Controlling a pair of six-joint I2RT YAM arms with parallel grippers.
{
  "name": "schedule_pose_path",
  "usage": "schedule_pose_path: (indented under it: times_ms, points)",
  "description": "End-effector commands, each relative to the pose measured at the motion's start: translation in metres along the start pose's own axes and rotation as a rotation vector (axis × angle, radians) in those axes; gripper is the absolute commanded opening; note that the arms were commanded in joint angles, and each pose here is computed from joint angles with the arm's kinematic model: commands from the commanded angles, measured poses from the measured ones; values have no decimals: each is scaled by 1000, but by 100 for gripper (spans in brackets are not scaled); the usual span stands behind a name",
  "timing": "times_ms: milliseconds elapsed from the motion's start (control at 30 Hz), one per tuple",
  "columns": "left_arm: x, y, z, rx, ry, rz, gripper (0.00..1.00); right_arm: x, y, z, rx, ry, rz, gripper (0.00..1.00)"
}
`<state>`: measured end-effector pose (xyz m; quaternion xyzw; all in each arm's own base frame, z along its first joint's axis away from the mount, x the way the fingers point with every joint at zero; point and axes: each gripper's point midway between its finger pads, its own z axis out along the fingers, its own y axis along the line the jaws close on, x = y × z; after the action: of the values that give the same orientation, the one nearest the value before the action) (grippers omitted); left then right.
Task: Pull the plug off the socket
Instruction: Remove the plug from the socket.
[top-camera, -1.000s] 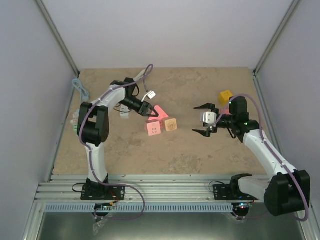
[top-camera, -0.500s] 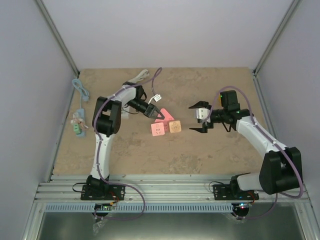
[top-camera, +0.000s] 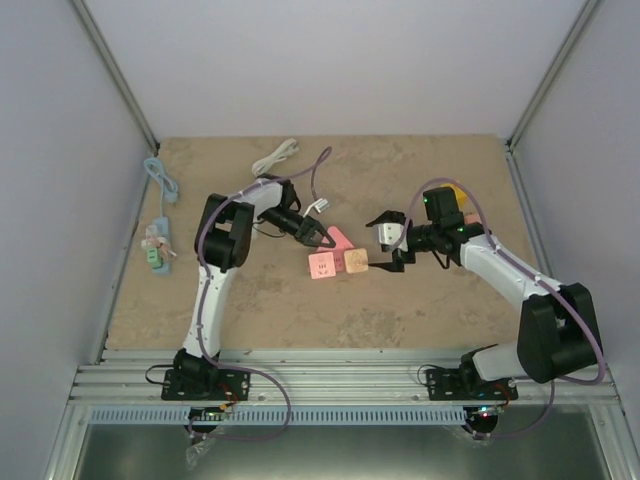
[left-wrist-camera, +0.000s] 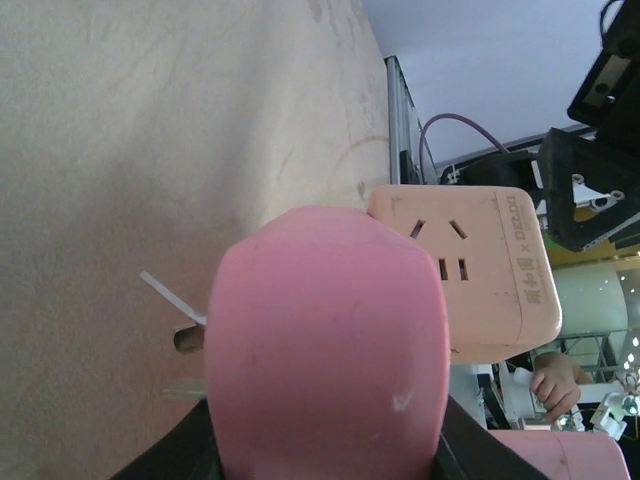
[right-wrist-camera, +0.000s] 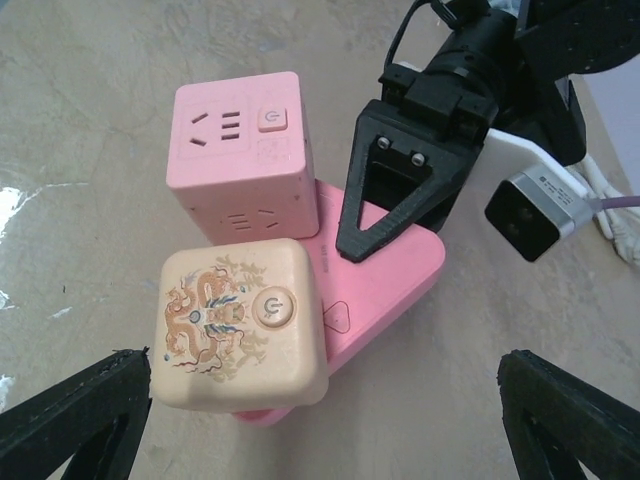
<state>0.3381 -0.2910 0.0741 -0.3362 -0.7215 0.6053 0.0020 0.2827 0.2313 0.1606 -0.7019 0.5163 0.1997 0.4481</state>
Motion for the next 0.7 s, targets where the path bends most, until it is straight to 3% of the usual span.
schedule_pose_path:
  times_ms: [0,133,333,500,667]
  points:
    - [-15,2,0,-32,-50,-49,0,8,0,6,6,21,23,95]
    - [-28,30,-15,-326,-149,-86,0,12,0,8,3,34,32,94]
    - [-29,27,-10,-247,-159,-114,0,16,10,9,-17,36,9,94]
    - [-21,45,-8,-289,-155,-126,0,13,20,12,-54,6,2,94]
    - [-13,51,-5,-285,-137,-134,0,27,11,21,-22,85,-40,92]
